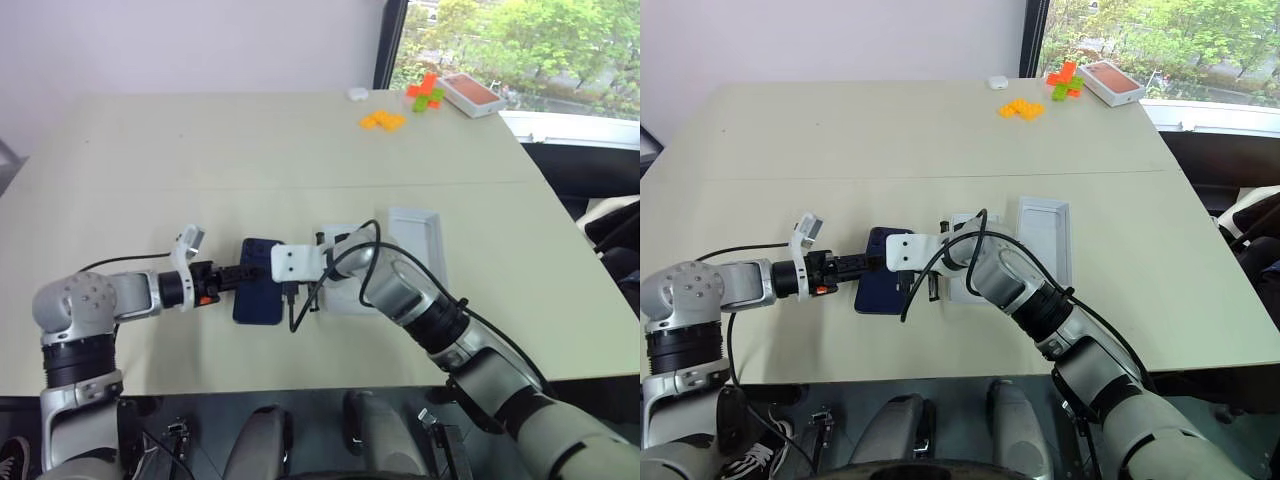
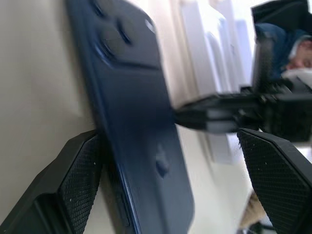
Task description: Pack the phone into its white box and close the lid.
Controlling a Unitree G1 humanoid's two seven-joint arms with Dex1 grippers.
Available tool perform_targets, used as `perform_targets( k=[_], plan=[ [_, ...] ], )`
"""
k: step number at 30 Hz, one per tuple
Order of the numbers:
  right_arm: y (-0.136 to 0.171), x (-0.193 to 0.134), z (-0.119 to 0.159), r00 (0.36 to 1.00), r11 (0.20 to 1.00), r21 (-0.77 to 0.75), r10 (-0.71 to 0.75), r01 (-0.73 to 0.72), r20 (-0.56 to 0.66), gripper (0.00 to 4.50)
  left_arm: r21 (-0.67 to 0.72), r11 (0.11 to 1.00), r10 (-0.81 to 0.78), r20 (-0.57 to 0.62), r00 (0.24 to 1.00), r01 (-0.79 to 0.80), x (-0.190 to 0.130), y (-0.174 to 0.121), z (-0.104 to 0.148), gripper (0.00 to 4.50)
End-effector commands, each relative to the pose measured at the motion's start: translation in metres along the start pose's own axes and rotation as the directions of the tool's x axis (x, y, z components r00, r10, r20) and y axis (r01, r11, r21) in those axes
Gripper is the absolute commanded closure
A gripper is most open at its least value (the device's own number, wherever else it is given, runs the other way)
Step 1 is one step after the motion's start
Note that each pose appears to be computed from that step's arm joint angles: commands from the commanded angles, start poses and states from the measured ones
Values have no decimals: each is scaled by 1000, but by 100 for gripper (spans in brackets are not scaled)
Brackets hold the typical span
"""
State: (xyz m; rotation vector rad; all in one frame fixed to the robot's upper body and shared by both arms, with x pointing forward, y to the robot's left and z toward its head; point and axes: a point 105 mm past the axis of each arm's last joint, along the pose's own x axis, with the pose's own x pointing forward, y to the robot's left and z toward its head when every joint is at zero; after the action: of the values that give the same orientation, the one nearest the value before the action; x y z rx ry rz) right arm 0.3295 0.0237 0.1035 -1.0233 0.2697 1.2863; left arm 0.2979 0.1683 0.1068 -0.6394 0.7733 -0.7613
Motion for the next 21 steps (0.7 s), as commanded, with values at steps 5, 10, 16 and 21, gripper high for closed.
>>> perform_targets(
  k=[5, 10, 16, 21],
  plan=[
    [-3, -1, 0, 1000, 1000, -13, -14, 14, 4, 445, -23, 998, -59, -48, 997, 58, -4, -12, -6, 0],
    [-3, -2, -3, 1000, 1000, -15, -18, 18, -1, 445, -37, 999, 2, -27, 1000, -3, -4, -1, -6, 0],
    [-4, -4, -5, 1000, 1000, -22, -19, 19, -7, 450, -69, 998, -7, 1, 1000, 7, -6, 0, -1, 127],
    [-5, -5, -6, 1000, 999, -23, -26, 25, -9, 450, -108, 994, -18, 7, 1000, 18, -10, 5, -5, 374]
  ],
)
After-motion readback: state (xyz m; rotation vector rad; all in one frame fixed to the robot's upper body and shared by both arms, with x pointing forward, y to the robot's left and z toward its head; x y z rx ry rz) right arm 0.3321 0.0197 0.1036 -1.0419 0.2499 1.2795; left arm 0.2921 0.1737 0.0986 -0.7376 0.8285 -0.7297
